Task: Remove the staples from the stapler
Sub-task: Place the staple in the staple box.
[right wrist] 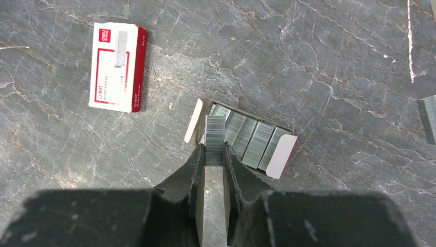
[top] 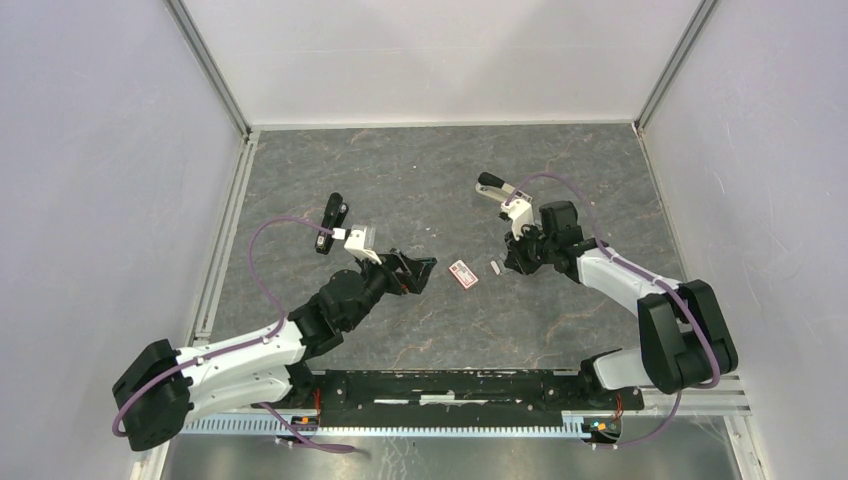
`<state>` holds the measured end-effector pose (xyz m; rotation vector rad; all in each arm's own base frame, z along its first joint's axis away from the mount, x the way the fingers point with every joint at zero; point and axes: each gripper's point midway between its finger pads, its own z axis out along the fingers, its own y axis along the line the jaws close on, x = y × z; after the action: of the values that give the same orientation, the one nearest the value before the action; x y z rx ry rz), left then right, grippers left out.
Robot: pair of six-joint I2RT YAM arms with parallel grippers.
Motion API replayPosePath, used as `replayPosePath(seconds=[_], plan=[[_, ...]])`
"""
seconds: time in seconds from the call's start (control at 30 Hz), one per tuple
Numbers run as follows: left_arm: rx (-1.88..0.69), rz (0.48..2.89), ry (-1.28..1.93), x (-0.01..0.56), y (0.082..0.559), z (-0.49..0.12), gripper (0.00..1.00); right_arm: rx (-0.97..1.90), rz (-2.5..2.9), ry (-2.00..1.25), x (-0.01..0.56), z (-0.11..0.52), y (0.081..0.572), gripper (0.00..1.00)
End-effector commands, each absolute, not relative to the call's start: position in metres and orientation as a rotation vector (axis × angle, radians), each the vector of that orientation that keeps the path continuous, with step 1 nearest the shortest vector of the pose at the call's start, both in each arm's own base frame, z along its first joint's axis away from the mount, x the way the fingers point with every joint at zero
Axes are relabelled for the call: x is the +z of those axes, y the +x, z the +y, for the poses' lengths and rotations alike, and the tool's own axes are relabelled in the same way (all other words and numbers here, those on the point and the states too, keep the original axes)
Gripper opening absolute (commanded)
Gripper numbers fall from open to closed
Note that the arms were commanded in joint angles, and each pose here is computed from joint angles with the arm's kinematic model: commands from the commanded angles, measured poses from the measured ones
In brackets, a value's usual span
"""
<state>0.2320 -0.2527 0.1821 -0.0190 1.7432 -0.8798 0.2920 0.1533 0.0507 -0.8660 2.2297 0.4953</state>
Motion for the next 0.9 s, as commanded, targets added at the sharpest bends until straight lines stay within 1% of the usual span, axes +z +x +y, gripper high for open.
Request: replayPosePath(seconds=[0.0, 0.87], plan=[[-0.876, 1.692, -0.036, 0.191, 0.236, -0.250, 0.98, 0.479, 2.223, -0.866, 0.048, 0.154, 0.294, 0.11], [-0.889, 1.688, -0.073, 0.186, 0.234, -0.244, 0.98, 0.488, 2.271, -0.868, 0.035, 0.154, 0.293, 0.13]])
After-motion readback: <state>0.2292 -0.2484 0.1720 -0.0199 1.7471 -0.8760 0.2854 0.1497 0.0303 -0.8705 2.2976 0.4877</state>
